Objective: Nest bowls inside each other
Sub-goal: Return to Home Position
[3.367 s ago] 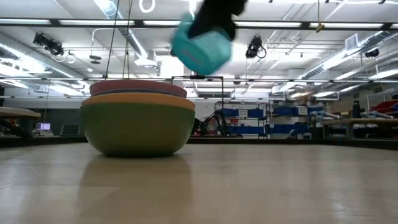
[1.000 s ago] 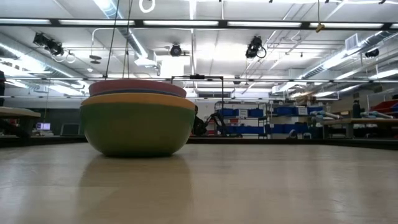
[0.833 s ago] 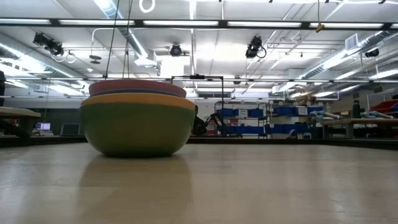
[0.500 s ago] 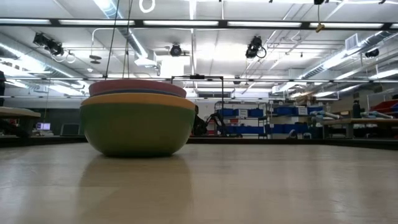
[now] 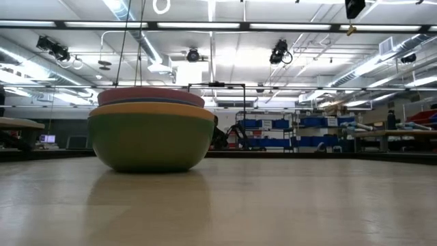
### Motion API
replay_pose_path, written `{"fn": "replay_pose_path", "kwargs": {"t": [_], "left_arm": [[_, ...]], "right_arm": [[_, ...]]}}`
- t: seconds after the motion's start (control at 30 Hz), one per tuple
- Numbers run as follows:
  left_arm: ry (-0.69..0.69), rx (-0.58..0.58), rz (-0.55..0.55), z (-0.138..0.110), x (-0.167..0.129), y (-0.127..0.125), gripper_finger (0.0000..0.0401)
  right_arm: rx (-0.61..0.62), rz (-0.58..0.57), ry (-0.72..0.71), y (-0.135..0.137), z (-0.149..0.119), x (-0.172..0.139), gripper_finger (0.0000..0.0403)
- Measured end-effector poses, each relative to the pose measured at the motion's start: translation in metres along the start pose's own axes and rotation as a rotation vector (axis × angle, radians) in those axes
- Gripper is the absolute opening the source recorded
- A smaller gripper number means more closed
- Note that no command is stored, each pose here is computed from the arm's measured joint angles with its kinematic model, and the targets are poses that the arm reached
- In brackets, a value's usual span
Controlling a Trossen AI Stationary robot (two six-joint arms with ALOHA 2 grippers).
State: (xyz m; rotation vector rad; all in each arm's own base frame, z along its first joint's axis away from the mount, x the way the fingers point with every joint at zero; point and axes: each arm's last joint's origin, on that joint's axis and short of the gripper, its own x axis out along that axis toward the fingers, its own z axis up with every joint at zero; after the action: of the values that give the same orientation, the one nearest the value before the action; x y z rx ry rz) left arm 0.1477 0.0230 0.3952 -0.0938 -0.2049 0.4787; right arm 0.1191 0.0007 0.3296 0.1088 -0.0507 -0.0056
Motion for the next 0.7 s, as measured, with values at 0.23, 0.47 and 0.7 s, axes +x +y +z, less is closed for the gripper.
{"fn": "replay_pose_path", "kwargs": {"t": [0.23, 0.47, 0.7], "left_arm": [[0.053, -0.119, -0.035, -0.051, -0.036, 0.012, 0.0202], [0.138, -0.18, -0.048, -0.102, -0.05, 0.018, 0.0202], [0.088, -0.244, -0.072, -0.123, -0.062, 0.02, 0.0202]], "right_arm": [[-0.044, -0.041, 0.019, -0.001, -0.003, 0.007, 0.013], [-0.073, -0.098, 0.076, -0.003, -0.01, 0.019, 0.0129], [-0.074, -0.078, 0.055, -0.005, -0.008, 0.019, 0.0128]]}}
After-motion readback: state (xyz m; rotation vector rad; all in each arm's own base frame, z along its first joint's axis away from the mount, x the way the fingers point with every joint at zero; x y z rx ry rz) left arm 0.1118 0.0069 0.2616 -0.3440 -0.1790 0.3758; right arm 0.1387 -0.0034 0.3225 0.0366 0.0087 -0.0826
